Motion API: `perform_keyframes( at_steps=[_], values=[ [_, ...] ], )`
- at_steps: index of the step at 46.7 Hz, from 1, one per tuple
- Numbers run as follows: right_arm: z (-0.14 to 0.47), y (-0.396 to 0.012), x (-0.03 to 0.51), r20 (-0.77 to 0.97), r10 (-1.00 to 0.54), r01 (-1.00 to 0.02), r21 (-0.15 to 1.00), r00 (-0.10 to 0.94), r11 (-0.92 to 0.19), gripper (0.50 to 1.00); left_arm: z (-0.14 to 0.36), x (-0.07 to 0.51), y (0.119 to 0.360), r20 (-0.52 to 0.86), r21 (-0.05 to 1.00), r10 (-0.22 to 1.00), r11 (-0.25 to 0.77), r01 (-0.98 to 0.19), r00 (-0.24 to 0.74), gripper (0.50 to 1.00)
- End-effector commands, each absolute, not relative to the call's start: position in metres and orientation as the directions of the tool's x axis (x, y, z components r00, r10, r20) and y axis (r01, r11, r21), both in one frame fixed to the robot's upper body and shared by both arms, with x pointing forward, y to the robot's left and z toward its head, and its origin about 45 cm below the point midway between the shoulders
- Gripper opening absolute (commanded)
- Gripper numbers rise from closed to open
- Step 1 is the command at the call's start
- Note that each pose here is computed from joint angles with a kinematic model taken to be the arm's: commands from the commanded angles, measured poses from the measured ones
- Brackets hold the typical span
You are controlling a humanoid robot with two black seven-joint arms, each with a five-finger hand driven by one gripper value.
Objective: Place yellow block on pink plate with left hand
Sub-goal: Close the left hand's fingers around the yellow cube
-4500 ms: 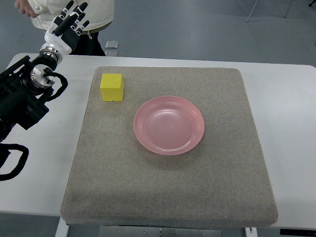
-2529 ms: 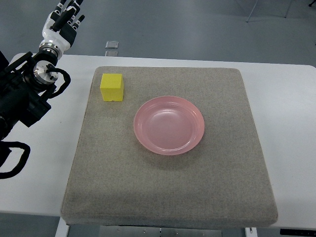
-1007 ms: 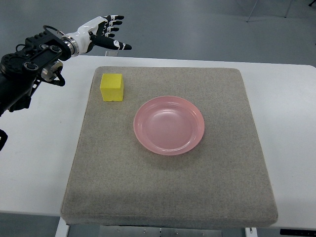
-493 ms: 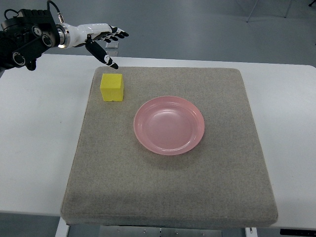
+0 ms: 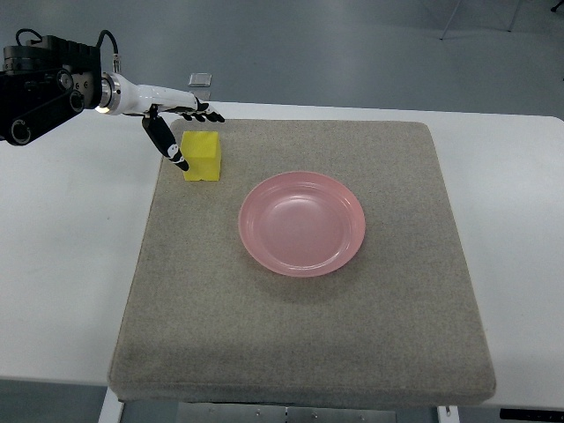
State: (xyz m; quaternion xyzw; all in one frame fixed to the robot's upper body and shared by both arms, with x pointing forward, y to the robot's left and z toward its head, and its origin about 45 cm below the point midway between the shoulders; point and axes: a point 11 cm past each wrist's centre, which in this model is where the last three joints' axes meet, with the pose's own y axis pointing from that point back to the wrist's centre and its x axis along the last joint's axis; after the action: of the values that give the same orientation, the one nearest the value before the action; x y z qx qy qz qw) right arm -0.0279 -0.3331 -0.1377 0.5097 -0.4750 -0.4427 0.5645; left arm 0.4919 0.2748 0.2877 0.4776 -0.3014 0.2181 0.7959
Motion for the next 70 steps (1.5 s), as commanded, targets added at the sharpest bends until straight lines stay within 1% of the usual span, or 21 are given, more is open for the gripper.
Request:
perform_keyframes(
  at_steps=[1,10,20,25,39,43,46,49,53,58,70],
  values=[
    [-0.138,-0.333,-0.028,0.085,-0.984,0.016,0.996,0.156,0.089,0.924,0.289,0.493,0.274,0.693,0.623,0.061,0.451,-0.639,0.719,0.981],
    [-0.138,-0.333,-0.028,0.085,-0.984,0.016,0.996,0.156,0.089,0.924,0.282,0.491,0.276,0.685,0.632,0.062,0.445,-0.635,0.725,0.981],
    [-0.138,-0.333,-0.028,0.085,-0.984,0.017,0.996,0.158,0.089,0.924,0.276,0.494,0.277,0.713,0.604,0.076,0.437,-0.666,0.697,0.984],
    [-0.138,-0.333,-0.028,0.085,-0.984,0.015,0.996,0.156,0.088,0.924,0.273,0.493,0.268,0.708,0.603,0.077,0.452,-0.657,0.702,0.984],
    [-0.138,-0.333,-0.028,0.085,-0.984,0.015,0.996,0.156,0.088,0.924,0.27,0.494,0.269,0.707,0.603,0.083,0.449,-0.66,0.702,0.988],
    [-0.138,-0.333,-0.028,0.085,-0.984,0.016,0.996,0.156,0.089,0.924,0.266,0.493,0.263,0.705,0.612,0.064,0.449,-0.651,0.706,0.975],
    [-0.138,-0.333,-0.028,0.085,-0.984,0.016,0.996,0.156,0.089,0.924,0.267,0.496,0.266,0.709,0.612,0.065,0.439,-0.658,0.702,0.969],
    [-0.138,-0.333,-0.028,0.085,-0.984,0.015,0.996,0.156,0.088,0.924,0.266,0.497,0.261,0.71,0.611,0.061,0.442,-0.657,0.701,0.969],
    [-0.138,-0.333,-0.028,0.085,-0.984,0.016,0.996,0.156,0.089,0.924,0.266,0.499,0.261,0.714,0.609,0.063,0.437,-0.662,0.698,0.966],
    [-0.138,-0.333,-0.028,0.085,-0.984,0.015,0.996,0.156,0.088,0.924,0.262,0.498,0.254,0.708,0.619,0.045,0.442,-0.65,0.705,0.966],
    [-0.138,-0.333,-0.028,0.085,-0.984,0.016,0.996,0.156,0.089,0.924,0.251,0.495,0.245,0.696,0.665,-0.049,0.419,-0.618,0.716,0.956]
  ],
)
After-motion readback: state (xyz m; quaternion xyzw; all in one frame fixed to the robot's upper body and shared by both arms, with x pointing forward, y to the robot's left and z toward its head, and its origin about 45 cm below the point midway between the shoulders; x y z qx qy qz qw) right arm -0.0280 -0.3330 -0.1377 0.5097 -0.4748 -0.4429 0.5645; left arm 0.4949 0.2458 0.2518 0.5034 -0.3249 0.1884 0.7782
